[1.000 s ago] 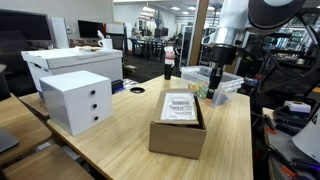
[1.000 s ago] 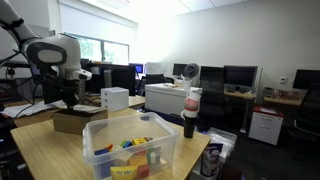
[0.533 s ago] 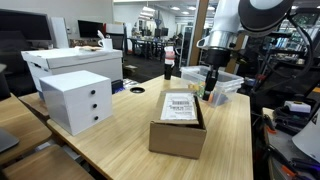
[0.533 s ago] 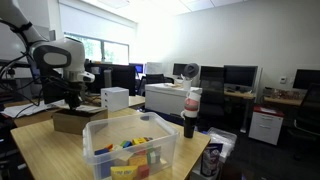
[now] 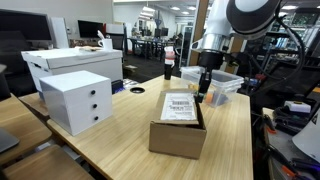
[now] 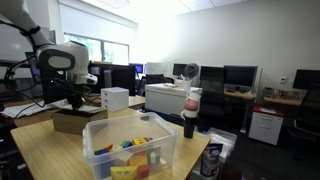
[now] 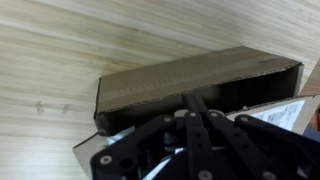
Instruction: Open the brown box
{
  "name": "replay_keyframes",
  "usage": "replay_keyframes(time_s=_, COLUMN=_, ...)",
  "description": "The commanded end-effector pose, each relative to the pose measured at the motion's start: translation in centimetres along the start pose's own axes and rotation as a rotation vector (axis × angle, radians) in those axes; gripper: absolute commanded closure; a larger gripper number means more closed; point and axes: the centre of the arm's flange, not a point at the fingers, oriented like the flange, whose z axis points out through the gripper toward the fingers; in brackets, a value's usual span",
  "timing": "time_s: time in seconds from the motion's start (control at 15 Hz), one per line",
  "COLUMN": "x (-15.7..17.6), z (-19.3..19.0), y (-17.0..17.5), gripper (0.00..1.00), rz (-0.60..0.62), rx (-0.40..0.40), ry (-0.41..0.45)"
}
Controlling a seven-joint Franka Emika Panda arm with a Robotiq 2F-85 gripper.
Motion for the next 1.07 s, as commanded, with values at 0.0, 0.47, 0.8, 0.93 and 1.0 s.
replay_keyframes(time_s=0.0, x=1.0, z=1.1, y=-0.1, gripper=1.0, rz=-0.04, rx=0.019, ry=0.036)
replay_keyframes(time_s=0.47, x=2.5, z=-0.9, y=-2.4, gripper=1.0, rz=-0.097, rx=-0.004, ry=0.13)
replay_keyframes(time_s=0.8, x=3.7, z=-2.6, y=-3.8, gripper=1.0, rz=-0.146, rx=-0.018, ry=0.191)
replay_keyframes(time_s=0.93, x=4.1, z=-3.2, y=-4.2, gripper=1.0, rz=-0.164, rx=-0.022, ry=0.213)
replay_keyframes(time_s=1.0, x=4.4, z=-3.6, y=-4.5, gripper=1.0, rz=-0.174, rx=-0.023, ry=0.222)
